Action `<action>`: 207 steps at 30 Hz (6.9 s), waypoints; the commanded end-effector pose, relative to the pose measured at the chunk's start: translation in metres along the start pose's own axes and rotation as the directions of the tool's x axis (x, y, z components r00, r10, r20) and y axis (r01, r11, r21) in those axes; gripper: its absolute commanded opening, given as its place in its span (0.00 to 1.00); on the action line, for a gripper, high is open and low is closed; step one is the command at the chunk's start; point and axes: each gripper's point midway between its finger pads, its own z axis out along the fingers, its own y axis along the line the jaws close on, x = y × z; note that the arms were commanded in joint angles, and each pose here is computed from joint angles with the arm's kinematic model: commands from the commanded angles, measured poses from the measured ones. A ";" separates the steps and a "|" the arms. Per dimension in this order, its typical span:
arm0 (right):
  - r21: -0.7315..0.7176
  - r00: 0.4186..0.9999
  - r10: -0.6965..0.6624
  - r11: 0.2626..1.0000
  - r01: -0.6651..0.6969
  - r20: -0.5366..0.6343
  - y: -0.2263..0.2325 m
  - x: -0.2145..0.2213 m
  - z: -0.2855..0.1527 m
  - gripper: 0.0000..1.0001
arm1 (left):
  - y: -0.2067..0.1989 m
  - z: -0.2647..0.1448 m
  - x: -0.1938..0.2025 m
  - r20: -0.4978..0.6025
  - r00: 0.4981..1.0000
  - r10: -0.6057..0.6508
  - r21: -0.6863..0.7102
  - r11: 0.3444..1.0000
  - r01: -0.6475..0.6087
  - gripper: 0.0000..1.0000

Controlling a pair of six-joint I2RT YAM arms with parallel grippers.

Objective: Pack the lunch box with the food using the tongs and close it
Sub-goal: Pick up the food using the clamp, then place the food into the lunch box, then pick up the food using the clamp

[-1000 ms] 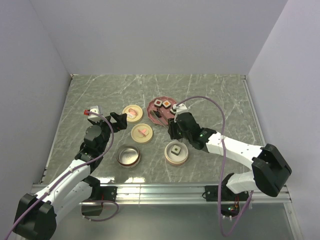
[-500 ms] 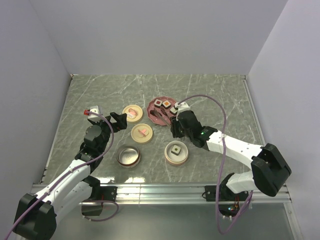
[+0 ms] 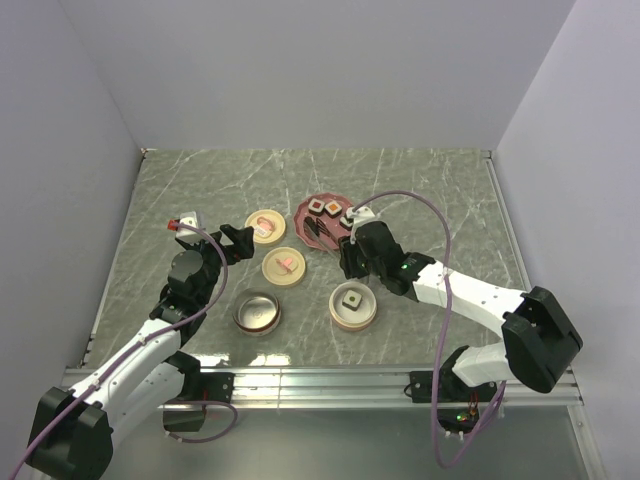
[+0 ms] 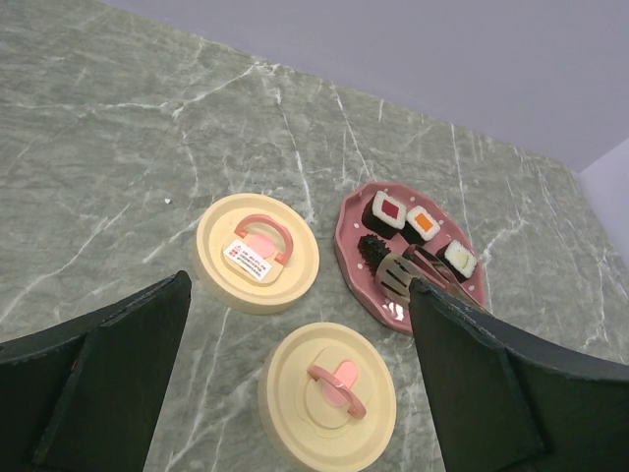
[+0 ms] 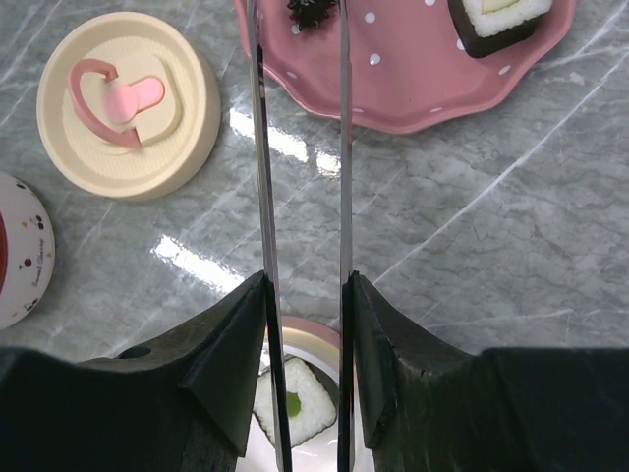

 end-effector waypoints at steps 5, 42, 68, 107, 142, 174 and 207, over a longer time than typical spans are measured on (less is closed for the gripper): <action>0.012 1.000 -0.011 1.000 0.011 0.000 0.001 -0.013 0.004 0.45 | -0.007 0.001 -0.017 0.052 0.999 -0.011 0.020 1.000 0.010 0.99; 0.111 0.974 0.109 0.985 -0.133 0.198 0.012 0.000 -0.100 0.04 | -0.009 -0.002 -0.020 0.064 0.998 -0.020 0.034 0.999 0.017 0.99; 0.155 0.974 0.205 0.964 -0.218 0.098 0.019 0.094 -0.207 0.03 | -0.011 -0.005 -0.020 0.062 0.998 -0.027 0.051 0.998 0.024 1.00; 0.120 0.983 0.180 0.978 -0.173 -0.045 0.037 0.133 -0.217 0.01 | -0.012 -0.006 -0.019 0.062 0.998 -0.029 0.056 0.998 0.026 1.00; 0.061 0.963 0.162 0.982 -0.179 0.217 0.041 0.063 -0.217 0.53 | -0.013 -0.003 -0.016 0.049 0.999 -0.023 0.058 0.998 0.020 0.99; 0.063 0.914 0.184 0.973 -0.221 0.363 0.009 -0.040 -0.118 0.51 | -0.040 -0.002 -0.004 0.000 1.000 0.019 0.195 0.981 -0.019 0.99; 0.170 0.975 0.135 0.971 -0.166 0.176 -0.052 -0.013 -0.014 0.48 | -0.021 0.001 -0.005 0.000 1.000 -0.004 0.078 0.997 0.004 1.00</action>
